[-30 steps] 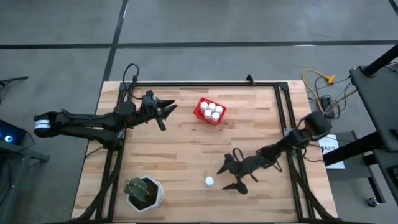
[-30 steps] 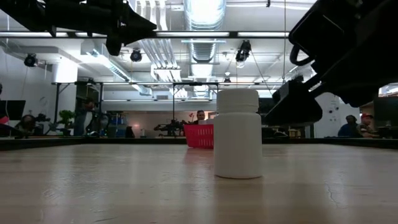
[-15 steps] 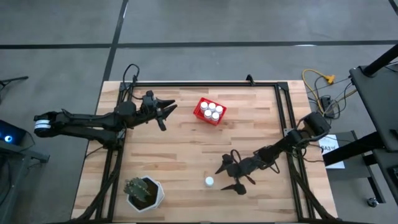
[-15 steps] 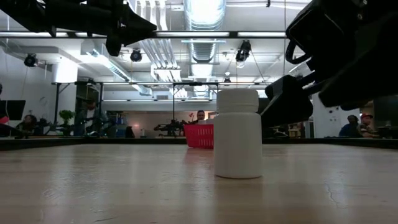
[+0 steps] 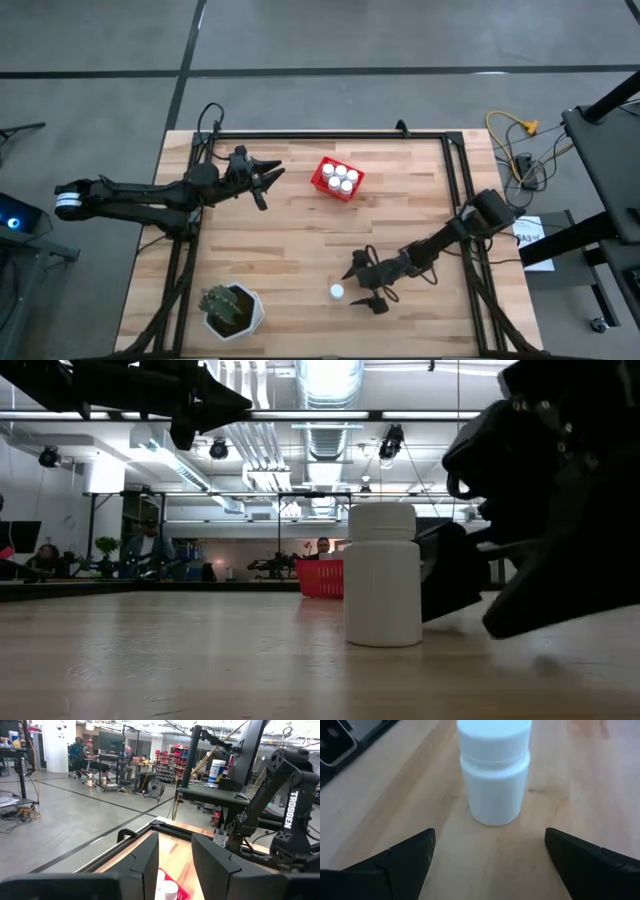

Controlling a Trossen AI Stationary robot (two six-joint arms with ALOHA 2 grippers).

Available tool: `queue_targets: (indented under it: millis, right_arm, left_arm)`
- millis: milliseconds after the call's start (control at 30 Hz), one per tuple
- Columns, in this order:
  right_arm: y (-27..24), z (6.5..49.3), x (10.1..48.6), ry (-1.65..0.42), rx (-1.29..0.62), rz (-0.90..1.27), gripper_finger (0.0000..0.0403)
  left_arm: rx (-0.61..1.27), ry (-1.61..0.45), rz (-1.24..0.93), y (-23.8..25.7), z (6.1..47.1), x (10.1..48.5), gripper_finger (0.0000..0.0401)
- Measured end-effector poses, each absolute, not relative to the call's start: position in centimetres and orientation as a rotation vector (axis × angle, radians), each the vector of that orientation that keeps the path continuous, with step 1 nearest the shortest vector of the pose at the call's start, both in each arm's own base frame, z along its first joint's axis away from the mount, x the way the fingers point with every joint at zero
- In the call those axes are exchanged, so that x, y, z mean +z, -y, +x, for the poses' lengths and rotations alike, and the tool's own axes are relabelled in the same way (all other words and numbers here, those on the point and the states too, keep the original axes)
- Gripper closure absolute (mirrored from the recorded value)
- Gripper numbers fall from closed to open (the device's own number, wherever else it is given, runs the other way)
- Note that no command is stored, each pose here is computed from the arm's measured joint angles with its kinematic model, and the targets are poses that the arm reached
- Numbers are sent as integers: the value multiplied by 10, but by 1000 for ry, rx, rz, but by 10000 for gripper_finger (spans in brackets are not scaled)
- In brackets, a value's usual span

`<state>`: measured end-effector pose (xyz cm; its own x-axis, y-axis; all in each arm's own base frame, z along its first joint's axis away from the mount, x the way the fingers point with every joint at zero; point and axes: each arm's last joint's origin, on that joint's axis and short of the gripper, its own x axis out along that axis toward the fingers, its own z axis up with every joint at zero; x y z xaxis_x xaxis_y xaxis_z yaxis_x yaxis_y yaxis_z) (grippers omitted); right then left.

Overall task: Pick and place pill bottles into a basket
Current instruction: Put the white pill bottle into the red bin

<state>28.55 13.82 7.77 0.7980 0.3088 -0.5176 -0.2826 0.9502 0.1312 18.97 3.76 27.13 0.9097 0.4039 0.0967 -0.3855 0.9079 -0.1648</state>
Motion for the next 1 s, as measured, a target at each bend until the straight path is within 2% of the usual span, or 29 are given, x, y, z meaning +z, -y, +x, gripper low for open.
queue_targets:
  millis: [500, 1000]
  right_arm:
    - [-145, 300, 71, -540, 337, 69, 37]
    - [-139, 309, 76, -507, 271, 75, 37]
  left_arm:
    - [405, 131, -143, -38, 190, 272, 302]
    - [407, 129, -144, -38, 190, 271, 302]
